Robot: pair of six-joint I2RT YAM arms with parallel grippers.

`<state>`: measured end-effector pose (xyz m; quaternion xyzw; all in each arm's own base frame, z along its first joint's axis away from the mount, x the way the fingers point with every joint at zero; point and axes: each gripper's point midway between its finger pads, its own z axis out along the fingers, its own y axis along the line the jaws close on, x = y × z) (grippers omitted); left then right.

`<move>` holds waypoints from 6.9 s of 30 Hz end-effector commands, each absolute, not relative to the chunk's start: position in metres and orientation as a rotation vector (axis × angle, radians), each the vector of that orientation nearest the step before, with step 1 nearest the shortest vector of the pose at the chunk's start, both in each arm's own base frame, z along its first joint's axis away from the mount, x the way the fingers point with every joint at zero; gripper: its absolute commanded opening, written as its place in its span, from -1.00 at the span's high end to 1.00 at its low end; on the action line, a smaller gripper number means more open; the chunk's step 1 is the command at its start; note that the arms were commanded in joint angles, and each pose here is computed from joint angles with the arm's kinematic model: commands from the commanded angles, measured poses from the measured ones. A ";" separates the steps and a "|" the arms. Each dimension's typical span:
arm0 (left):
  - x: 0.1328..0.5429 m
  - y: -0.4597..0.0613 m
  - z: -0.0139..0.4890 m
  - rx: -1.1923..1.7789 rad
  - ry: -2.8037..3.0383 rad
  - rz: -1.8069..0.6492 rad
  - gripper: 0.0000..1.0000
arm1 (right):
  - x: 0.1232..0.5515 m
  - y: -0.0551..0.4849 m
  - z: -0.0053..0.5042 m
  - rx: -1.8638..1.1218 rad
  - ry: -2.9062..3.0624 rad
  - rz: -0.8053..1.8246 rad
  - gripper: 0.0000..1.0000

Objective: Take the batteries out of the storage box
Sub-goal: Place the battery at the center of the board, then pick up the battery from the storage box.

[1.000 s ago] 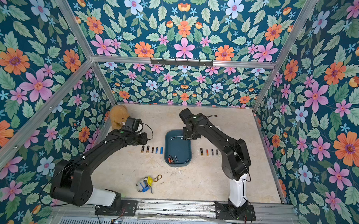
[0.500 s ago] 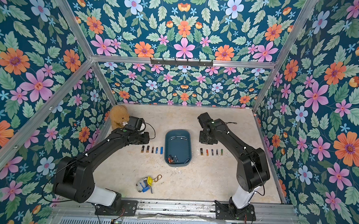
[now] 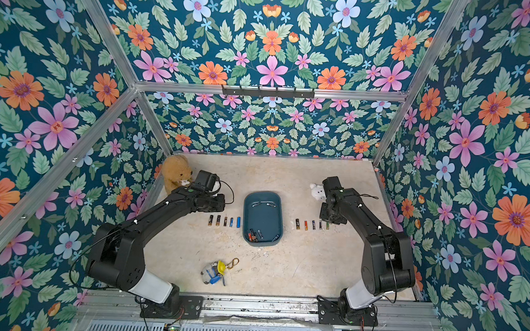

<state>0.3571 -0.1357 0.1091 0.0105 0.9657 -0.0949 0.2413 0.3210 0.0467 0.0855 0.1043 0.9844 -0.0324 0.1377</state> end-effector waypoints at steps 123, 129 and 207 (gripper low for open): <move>0.354 -0.134 0.098 0.035 2.675 -0.236 0.33 | 0.341 0.026 0.033 0.244 2.937 -0.190 0.50; 0.353 -0.134 0.099 0.037 2.673 -0.234 0.33 | 0.341 0.026 0.032 0.242 2.941 -0.193 0.49; 0.262 -0.304 0.045 -0.061 2.922 -0.219 0.10 | 0.392 0.151 0.089 0.098 2.839 0.288 0.27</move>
